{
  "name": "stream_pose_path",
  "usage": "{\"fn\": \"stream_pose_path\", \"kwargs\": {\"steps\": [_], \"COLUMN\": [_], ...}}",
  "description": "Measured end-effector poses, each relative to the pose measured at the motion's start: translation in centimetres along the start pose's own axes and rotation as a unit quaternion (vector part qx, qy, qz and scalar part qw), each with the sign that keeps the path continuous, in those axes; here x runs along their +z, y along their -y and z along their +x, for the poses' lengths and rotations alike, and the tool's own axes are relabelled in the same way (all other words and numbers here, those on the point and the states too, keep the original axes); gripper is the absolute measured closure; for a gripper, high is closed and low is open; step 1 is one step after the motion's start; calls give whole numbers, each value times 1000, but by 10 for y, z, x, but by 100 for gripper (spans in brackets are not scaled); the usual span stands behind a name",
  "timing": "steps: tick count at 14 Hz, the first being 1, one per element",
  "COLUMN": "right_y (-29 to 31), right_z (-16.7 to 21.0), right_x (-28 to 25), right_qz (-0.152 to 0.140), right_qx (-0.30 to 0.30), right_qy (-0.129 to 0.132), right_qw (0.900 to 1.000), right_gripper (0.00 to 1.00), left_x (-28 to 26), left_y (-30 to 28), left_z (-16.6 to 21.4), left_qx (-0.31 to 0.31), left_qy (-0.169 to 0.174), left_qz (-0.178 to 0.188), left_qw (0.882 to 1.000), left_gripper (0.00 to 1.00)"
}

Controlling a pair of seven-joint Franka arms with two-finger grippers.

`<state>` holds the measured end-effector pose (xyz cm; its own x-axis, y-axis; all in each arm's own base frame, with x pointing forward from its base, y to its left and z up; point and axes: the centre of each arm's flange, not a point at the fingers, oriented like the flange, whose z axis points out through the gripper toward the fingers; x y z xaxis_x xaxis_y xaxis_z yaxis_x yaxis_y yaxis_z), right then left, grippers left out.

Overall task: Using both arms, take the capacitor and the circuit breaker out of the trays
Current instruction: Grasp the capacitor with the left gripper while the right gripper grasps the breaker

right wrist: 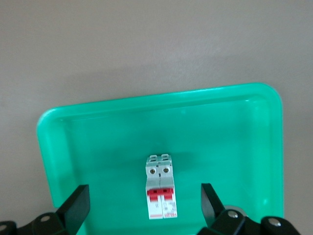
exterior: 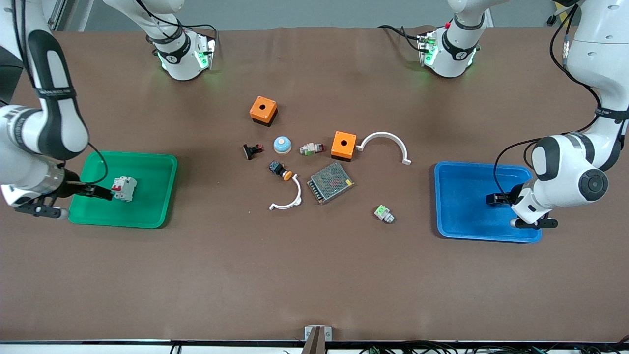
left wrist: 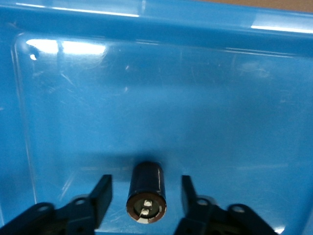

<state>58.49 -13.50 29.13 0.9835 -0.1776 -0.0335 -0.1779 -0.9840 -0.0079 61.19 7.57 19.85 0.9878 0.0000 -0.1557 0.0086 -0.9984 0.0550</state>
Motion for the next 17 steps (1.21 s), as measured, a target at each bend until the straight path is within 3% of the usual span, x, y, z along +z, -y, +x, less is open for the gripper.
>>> {"fn": "stream_pose_path", "kwargs": {"steps": [2, 4, 6, 7, 12, 14, 17], "right_y": [-1, -7, -16, -17, -16, -15, 4], "right_z": [-13, -22, -27, -30, -39, -39, -28], "right_x": [33, 60, 78, 85, 99, 98, 79], "right_qz": [-2, -2, -4, -4, -3, -2, 6], "right_qx": [-10, -21, -27, -28, -29, -30, -48], "right_qy": [3, 13, 8, 7, 20, 22, 54], "right_qw": [1000, 1000, 1000, 1000, 999, 999, 997], "right_gripper": [0, 0, 1, 4, 59, 60, 60], "left_x": [4, 10, 12, 12, -31, -63, -86], "left_y": [0, 0, 0, 0, -41, -98, -187], "left_z": [-1, -1, -1, -1, 1, -9, -29], "left_qx": [0, 0, 0, 1, -9, -38, -79], "left_qy": [3, 8, 10, 9, 11, 25, 38], "left_qz": [-1, -2, -2, -2, -5, -5, -3], "left_qw": [1000, 1000, 1000, 1000, 1000, 999, 996], "left_gripper": [56, 57, 67, 66, 66, 66, 66]}}
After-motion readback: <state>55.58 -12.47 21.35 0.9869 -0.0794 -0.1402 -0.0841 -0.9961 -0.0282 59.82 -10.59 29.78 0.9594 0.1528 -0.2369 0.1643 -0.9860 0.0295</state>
